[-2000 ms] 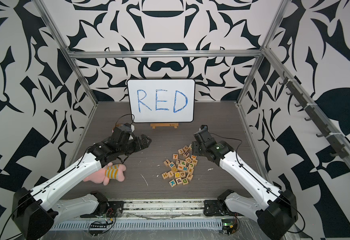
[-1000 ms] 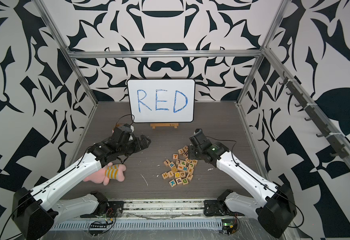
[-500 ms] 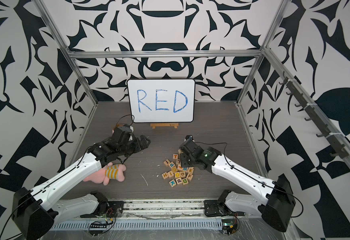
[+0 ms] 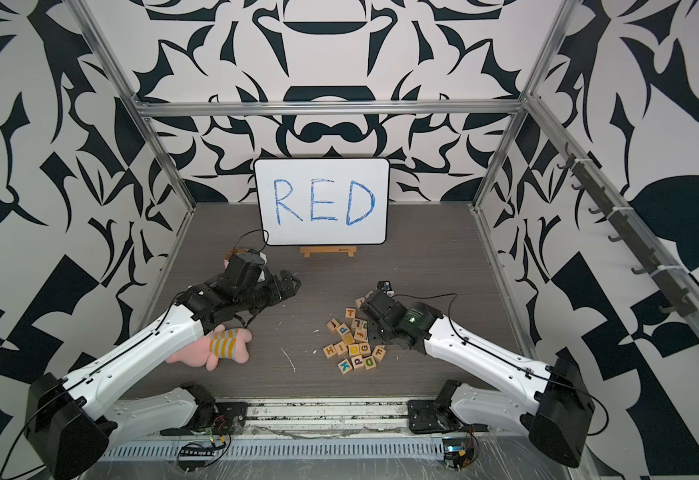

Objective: Assemble the uppercase word "red" with letter blocks
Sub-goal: Pick up the letter block from the center of the board.

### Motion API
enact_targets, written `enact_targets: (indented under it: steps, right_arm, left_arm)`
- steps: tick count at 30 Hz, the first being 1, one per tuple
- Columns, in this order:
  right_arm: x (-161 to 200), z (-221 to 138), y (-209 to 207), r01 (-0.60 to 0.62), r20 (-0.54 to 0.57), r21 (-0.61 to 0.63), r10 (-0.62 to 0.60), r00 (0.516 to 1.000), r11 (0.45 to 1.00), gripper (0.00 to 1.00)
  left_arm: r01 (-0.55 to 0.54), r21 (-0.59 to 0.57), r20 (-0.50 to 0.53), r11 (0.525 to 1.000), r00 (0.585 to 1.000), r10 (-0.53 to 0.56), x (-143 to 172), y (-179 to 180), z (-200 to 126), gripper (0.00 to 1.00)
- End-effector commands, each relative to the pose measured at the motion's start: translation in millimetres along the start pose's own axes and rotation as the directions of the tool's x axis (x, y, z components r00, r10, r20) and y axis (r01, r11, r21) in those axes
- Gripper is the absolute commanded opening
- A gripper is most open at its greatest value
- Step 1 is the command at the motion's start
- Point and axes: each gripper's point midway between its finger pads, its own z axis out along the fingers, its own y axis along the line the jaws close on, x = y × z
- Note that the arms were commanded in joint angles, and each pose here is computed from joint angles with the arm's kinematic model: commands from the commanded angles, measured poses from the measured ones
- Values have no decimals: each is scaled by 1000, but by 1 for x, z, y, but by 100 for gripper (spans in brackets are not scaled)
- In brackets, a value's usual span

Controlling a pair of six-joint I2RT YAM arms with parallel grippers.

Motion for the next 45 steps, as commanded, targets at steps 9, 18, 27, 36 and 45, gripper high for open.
enact_targets:
  steps: [9, 18, 27, 36, 45]
  right_arm:
    - [-8, -12, -18, -28, 72, 70, 23, 997, 997, 51]
    - [-11, -14, -20, -38, 88, 80, 31, 996, 996, 50]
    - [-18, -15, -24, -52, 127, 101, 39, 991, 994, 50]
    - [-49, -9, -24, -23, 203, 157, -9, 979, 987, 51]
    - [-71, 17, -3, -174, 152, -1, 173, 973, 985, 38]
  left_arm:
    - [5, -32, -30, 999, 1000, -6, 7, 8, 6, 100]
    - [5, -30, -28, 1000, 1000, -6, 7, 7, 5, 100]
    - [7, -36, -24, 999, 1000, -8, 6, 8, 10, 100]
    - [42, -67, 45, 997, 998, -39, -2, 19, 15, 100]
    - [105, -60, 104, 993, 990, -98, -7, 25, 22, 98]
